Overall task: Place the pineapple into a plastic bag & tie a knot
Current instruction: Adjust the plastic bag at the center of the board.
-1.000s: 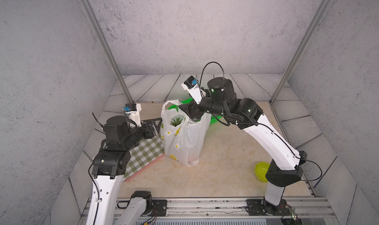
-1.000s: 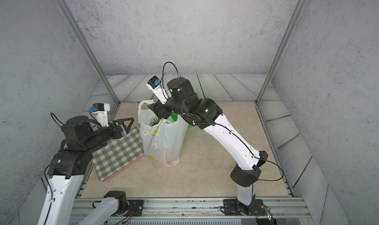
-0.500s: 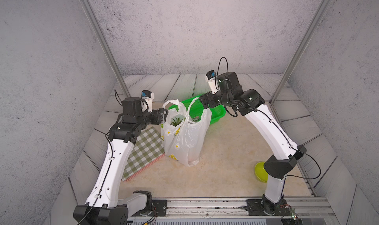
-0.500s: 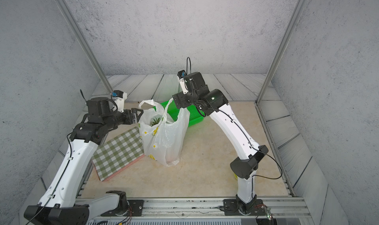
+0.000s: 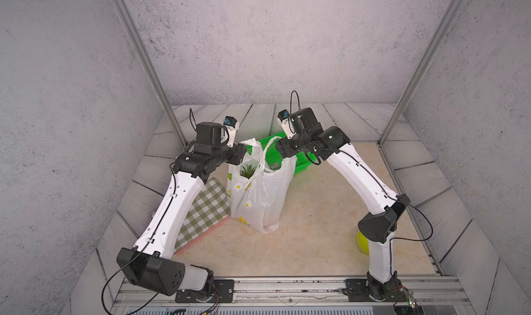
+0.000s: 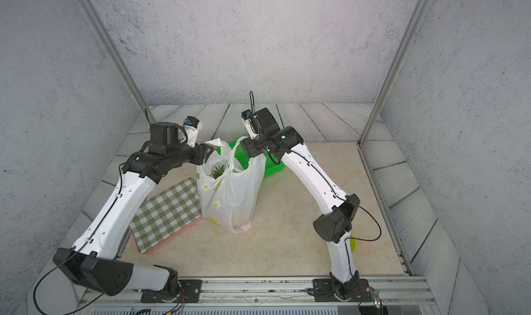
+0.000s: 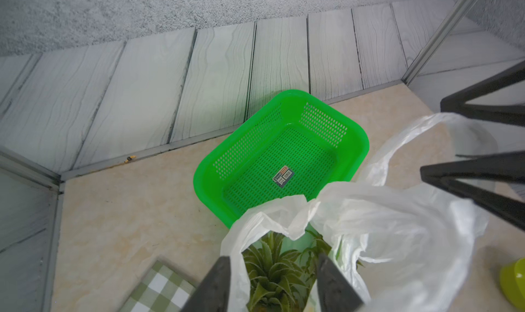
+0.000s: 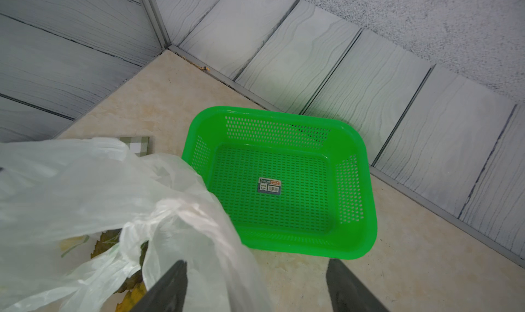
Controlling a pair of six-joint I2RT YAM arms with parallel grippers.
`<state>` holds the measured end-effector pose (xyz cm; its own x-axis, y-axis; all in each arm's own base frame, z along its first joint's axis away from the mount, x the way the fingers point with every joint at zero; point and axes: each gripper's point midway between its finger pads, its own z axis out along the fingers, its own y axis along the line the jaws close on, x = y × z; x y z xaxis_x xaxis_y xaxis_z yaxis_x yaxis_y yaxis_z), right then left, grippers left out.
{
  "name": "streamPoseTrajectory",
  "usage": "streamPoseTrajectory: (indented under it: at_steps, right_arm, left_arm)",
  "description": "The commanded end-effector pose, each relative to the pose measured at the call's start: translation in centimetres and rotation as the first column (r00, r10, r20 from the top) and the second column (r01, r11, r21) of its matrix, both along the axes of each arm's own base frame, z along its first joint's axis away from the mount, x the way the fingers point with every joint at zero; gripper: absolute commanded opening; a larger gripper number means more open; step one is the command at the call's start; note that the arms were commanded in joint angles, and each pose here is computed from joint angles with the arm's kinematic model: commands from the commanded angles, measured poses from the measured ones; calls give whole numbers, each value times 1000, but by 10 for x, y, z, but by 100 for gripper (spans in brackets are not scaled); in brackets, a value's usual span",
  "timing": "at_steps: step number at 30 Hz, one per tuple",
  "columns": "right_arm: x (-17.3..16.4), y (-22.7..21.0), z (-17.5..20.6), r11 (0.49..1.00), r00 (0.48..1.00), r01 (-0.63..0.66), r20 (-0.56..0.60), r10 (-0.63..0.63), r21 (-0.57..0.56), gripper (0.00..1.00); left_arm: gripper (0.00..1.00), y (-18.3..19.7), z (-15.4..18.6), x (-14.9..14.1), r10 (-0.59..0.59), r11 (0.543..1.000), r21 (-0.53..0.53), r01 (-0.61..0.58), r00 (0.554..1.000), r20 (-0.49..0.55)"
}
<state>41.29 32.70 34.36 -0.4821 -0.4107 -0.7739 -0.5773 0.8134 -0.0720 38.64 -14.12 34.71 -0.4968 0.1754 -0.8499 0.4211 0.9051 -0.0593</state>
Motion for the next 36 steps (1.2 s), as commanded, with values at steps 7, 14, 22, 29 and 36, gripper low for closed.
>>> streamPoseTrajectory:
  at_steps: [7, 14, 22, 29, 36]
  right_arm:
    - [12, 15, 21, 996, 997, -43, 63, 38, 72, 50]
    - [3, 19, 27, 990, 996, -82, 45, 78, 112, 14]
    - [-20, -1, 77, 971, 993, -83, 100, 61, 223, 0]
    - [-37, -33, 139, 933, 984, -85, 177, 23, 350, 0]
    - [-47, -55, 162, 896, 988, -96, 149, 33, 434, 0]
  left_arm:
    - [39, -13, 29, 8, -14, 995, -97, 21, 997, 70]
    - [26, -29, 33, 20, -27, 976, -215, 34, 999, 36]
    - [0, -27, 76, 5, 9, 937, -348, 21, 996, 84]
    - [0, -1, 128, -37, 130, 878, -479, -6, 966, 225]
    - [0, 7, 152, -86, 132, 820, -569, 57, 949, 286]
